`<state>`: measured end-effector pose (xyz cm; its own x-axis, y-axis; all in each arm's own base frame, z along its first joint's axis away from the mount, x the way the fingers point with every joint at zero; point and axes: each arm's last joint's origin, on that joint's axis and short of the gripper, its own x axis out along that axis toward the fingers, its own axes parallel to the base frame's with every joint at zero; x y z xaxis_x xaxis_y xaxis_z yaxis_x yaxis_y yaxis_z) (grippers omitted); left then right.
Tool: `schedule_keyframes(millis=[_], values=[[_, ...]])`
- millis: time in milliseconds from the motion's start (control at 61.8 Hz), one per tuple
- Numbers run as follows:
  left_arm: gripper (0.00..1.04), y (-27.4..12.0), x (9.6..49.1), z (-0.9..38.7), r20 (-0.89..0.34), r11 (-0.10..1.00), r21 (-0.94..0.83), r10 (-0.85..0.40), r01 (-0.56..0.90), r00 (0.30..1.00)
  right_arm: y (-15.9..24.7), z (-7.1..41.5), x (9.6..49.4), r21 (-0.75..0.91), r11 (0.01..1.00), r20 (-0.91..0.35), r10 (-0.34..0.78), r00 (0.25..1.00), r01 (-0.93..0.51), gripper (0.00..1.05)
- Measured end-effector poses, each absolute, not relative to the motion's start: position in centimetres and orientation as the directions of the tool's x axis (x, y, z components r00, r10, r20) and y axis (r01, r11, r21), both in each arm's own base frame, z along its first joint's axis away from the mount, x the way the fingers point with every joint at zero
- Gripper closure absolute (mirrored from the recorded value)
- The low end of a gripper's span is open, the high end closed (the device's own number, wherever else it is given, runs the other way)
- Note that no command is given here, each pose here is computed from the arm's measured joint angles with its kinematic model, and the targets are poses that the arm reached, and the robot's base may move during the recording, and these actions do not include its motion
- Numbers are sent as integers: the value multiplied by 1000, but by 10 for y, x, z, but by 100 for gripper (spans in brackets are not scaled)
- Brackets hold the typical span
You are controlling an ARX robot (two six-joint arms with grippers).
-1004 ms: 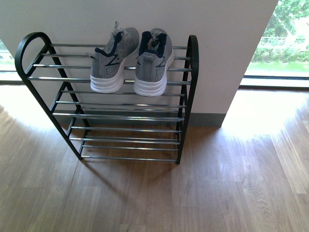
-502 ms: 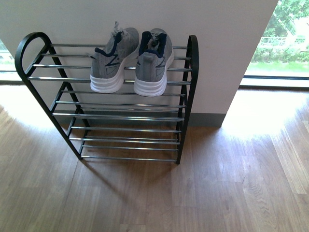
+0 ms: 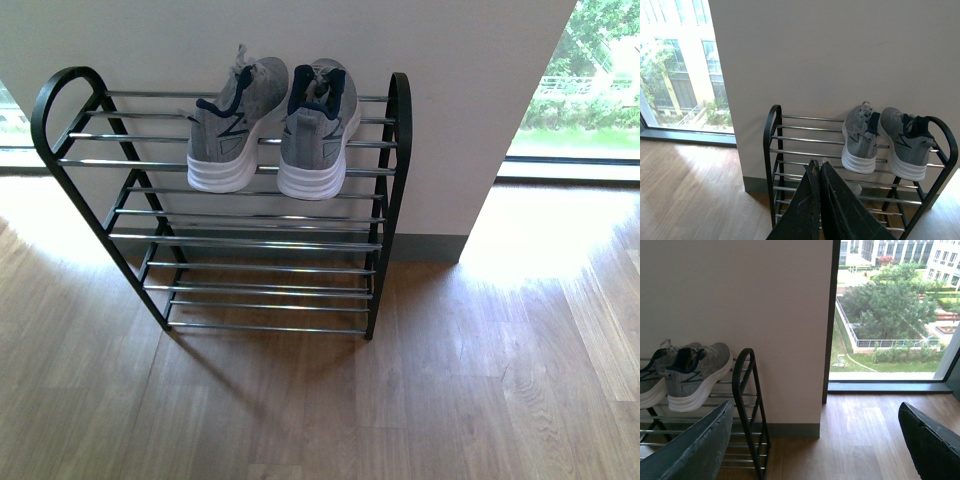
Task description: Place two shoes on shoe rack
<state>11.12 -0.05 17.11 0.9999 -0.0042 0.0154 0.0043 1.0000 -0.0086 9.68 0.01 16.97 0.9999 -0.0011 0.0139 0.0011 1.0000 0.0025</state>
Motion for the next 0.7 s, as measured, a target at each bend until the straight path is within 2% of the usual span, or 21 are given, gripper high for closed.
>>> schedule_keyframes(millis=[259, 567, 696], values=[[104, 0, 101, 166, -20, 1000, -8, -4, 4, 1000, 0, 170, 97, 3, 1000, 14, -1, 1000, 1, 9], [103, 0, 98, 167, -2, 1000, -9, -3, 3, 1000, 0, 170, 97, 3, 1000, 14, -1, 1000, 1, 9], [83, 0, 98, 167, -2, 1000, -8, -3, 3, 1000, 0, 170, 97, 3, 1000, 14, -1, 1000, 1, 9]])
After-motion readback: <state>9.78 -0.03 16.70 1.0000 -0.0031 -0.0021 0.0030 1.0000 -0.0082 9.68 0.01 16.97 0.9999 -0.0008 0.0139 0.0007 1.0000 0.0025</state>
